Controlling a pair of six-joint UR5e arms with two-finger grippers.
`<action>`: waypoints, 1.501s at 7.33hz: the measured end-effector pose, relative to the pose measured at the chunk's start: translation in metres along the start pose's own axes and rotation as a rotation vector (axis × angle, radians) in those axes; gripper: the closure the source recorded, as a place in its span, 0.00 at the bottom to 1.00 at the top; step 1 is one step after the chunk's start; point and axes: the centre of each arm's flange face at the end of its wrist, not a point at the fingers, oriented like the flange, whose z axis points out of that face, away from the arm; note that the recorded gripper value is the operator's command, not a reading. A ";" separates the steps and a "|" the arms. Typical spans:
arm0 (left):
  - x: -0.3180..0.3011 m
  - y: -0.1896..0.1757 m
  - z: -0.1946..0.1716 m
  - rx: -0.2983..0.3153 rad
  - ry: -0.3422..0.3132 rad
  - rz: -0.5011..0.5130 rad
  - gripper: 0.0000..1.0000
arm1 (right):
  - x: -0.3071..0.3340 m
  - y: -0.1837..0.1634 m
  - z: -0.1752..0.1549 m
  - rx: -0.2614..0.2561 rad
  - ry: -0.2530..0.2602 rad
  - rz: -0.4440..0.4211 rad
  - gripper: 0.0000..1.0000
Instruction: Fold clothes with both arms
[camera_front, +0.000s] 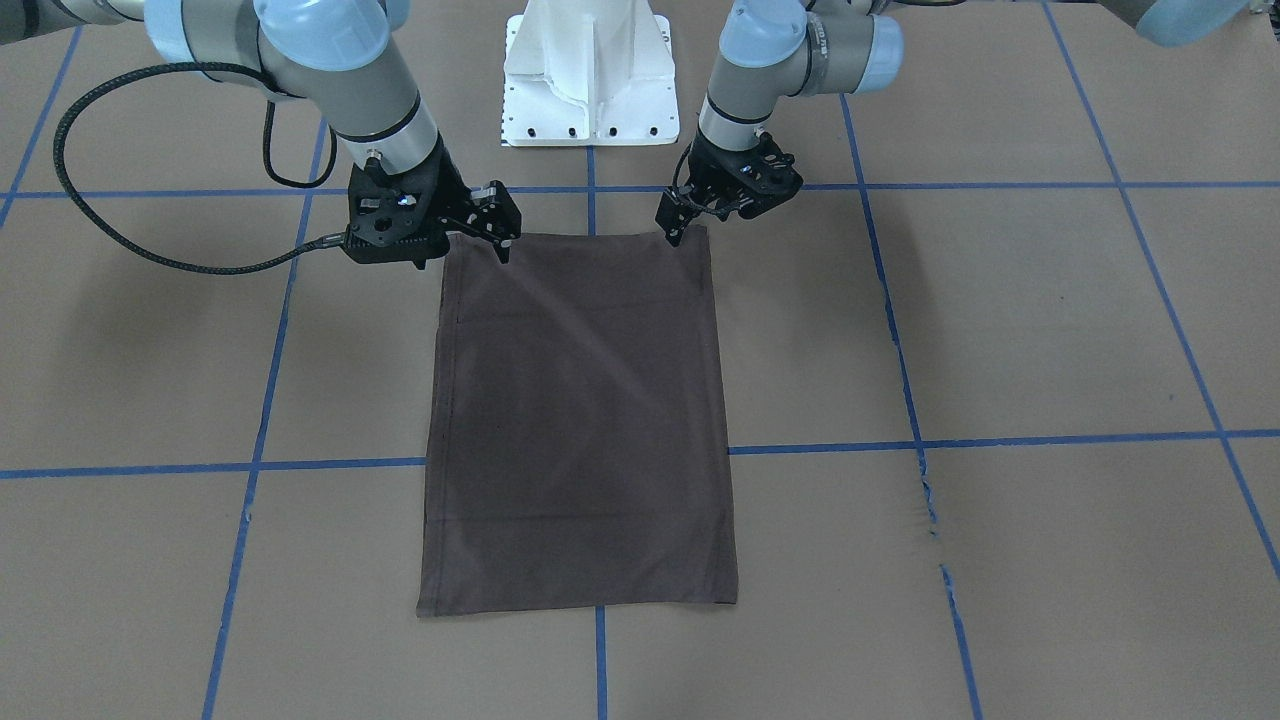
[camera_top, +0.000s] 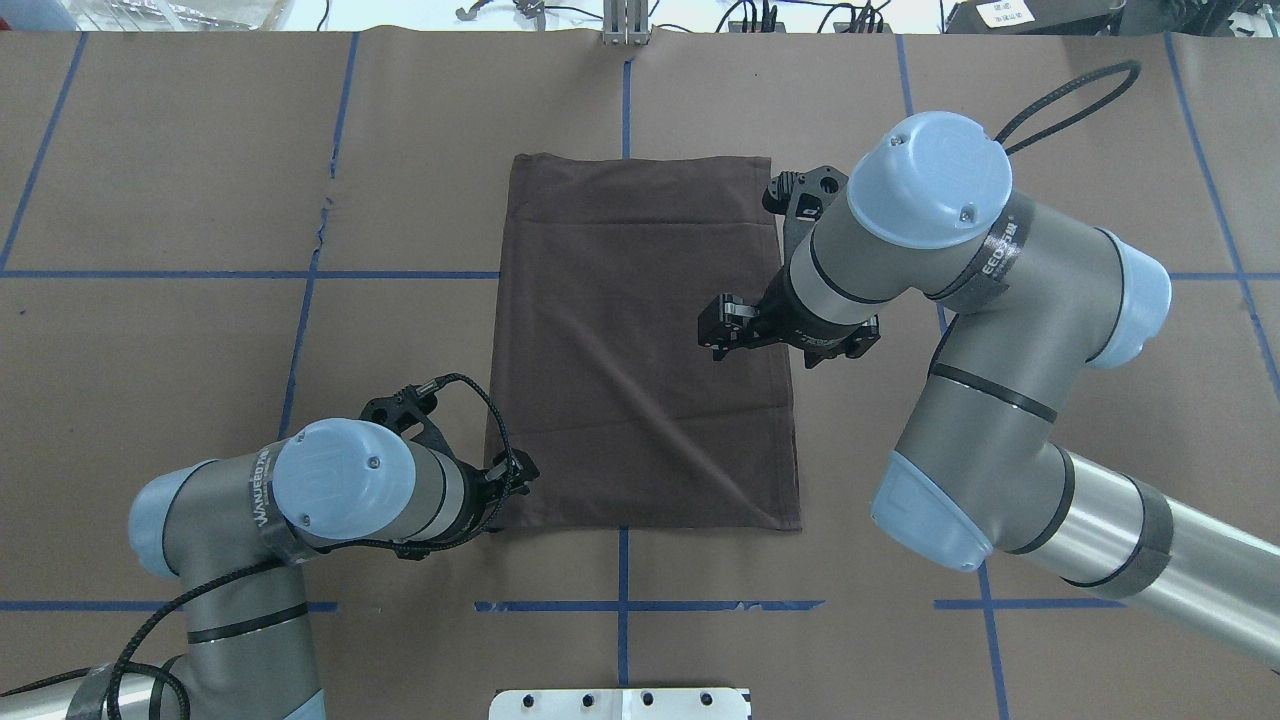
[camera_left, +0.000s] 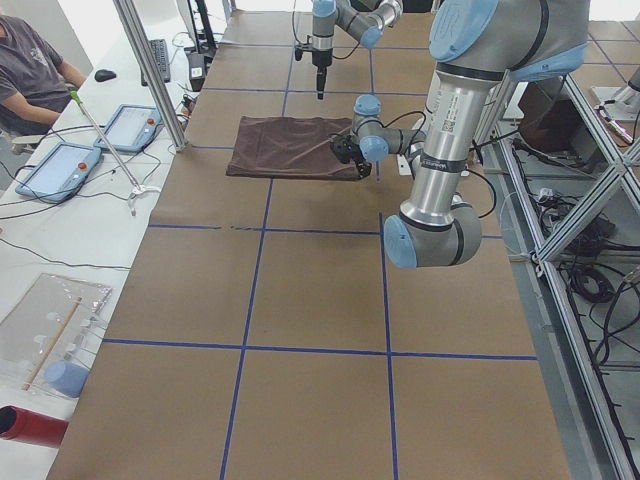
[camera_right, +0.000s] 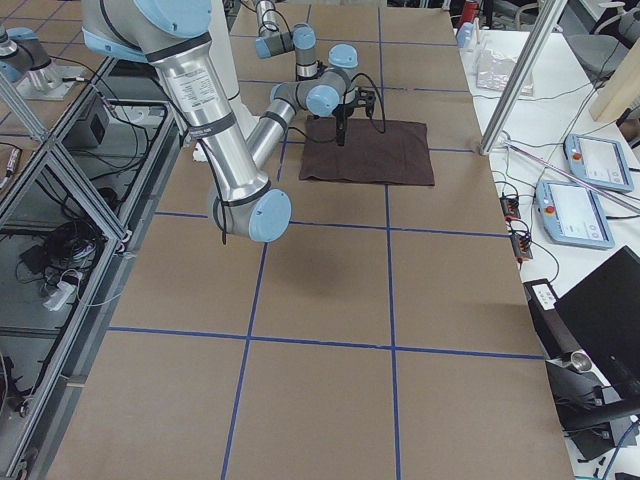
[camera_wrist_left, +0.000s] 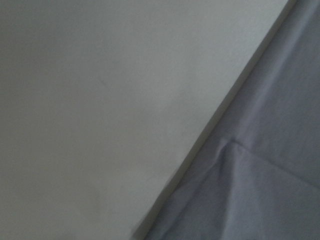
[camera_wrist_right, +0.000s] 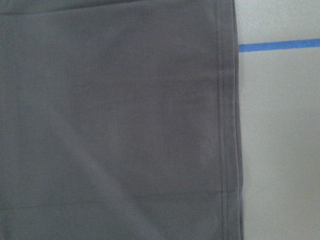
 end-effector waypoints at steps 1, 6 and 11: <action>0.003 0.000 0.005 0.010 -0.003 0.000 0.12 | 0.000 0.000 0.000 0.001 0.000 0.000 0.00; 0.009 0.001 0.014 0.027 -0.006 -0.002 0.39 | 0.001 0.000 0.001 -0.001 0.002 0.001 0.00; 0.008 0.002 0.010 0.022 -0.001 0.007 1.00 | 0.003 0.000 0.001 -0.001 0.004 0.003 0.00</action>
